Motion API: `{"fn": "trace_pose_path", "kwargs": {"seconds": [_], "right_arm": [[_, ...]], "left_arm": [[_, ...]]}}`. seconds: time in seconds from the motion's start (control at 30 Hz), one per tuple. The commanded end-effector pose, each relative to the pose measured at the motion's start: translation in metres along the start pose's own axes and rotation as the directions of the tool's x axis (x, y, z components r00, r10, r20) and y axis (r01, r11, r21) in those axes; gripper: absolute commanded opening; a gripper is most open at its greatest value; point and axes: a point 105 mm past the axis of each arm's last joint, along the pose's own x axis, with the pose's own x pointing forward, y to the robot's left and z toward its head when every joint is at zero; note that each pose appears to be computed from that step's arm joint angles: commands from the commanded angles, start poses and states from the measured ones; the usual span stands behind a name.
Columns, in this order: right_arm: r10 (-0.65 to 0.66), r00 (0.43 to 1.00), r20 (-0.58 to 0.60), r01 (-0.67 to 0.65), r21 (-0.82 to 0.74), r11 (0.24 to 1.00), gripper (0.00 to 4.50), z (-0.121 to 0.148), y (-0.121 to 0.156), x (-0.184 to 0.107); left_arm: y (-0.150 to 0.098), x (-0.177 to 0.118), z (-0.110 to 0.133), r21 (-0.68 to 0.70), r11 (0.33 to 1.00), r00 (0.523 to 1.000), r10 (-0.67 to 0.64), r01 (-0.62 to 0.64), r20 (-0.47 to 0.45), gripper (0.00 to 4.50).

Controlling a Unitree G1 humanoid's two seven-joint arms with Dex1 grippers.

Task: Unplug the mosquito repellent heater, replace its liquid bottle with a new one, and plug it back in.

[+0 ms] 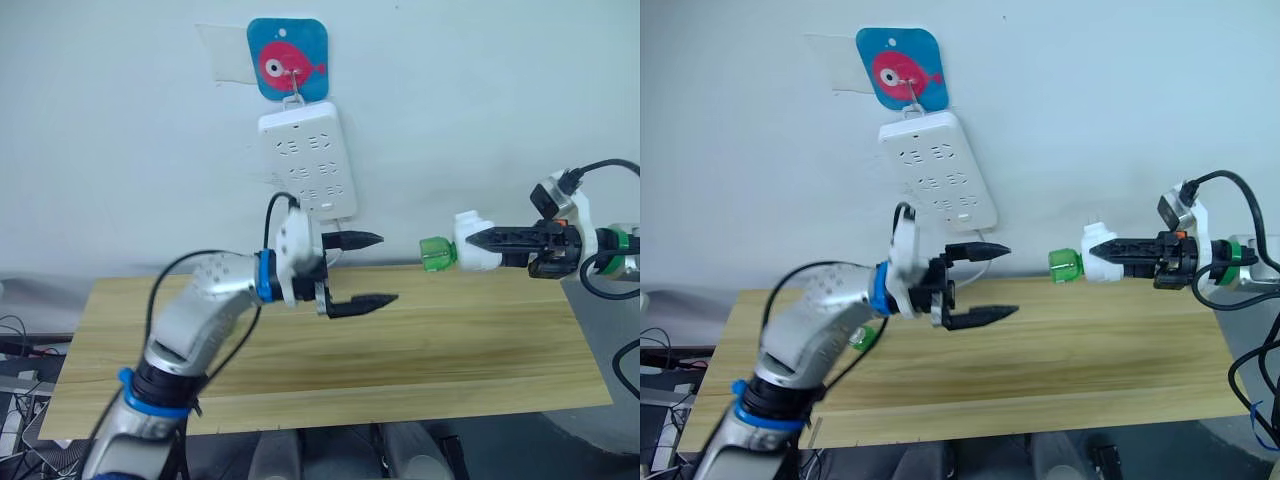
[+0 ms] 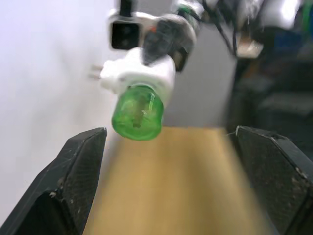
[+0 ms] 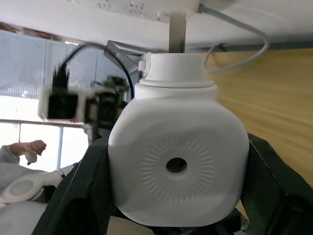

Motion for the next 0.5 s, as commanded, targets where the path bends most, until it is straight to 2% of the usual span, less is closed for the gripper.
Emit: {"fn": "trace_pose_path", "kwargs": {"seconds": [0.03, 0.1, 0.27, 0.33, 0.5], "right_arm": [[0.078, 0.997, -0.024, -0.078, -0.031, 0.996, 2.98, -0.001, 0.020, -0.002], [0.087, 0.996, -0.034, -0.088, -0.027, 0.996, 2.98, -0.002, 0.021, -0.001], [0.093, 0.995, -0.043, -0.095, -0.032, 0.995, 2.98, -0.003, 0.024, 0.002], [0.103, 0.993, -0.054, -0.105, -0.039, 0.994, 2.98, -0.004, 0.027, 0.005], [0.110, 0.992, -0.062, -0.112, -0.042, 0.993, 2.98, -0.005, 0.029, 0.008]], "left_arm": [[-0.001, 0.005, 0.012, 0.404, 0.912, 0.995, 0.029, -0.067, 0.097, 4.48], [-0.001, 0.010, 0.006, 0.511, 0.854, 0.991, 0.040, -0.099, 0.125, 4.48], [0.004, 0.028, -0.003, 0.617, 0.774, 0.985, 0.044, -0.141, 0.169, 4.48], [0.005, 0.036, -0.007, 0.631, 0.763, 0.984, 0.038, -0.140, 0.172, 4.48], [0.007, 0.046, 0.003, 0.679, 0.711, 0.971, 0.024, -0.184, 0.238, 4.48]]}}
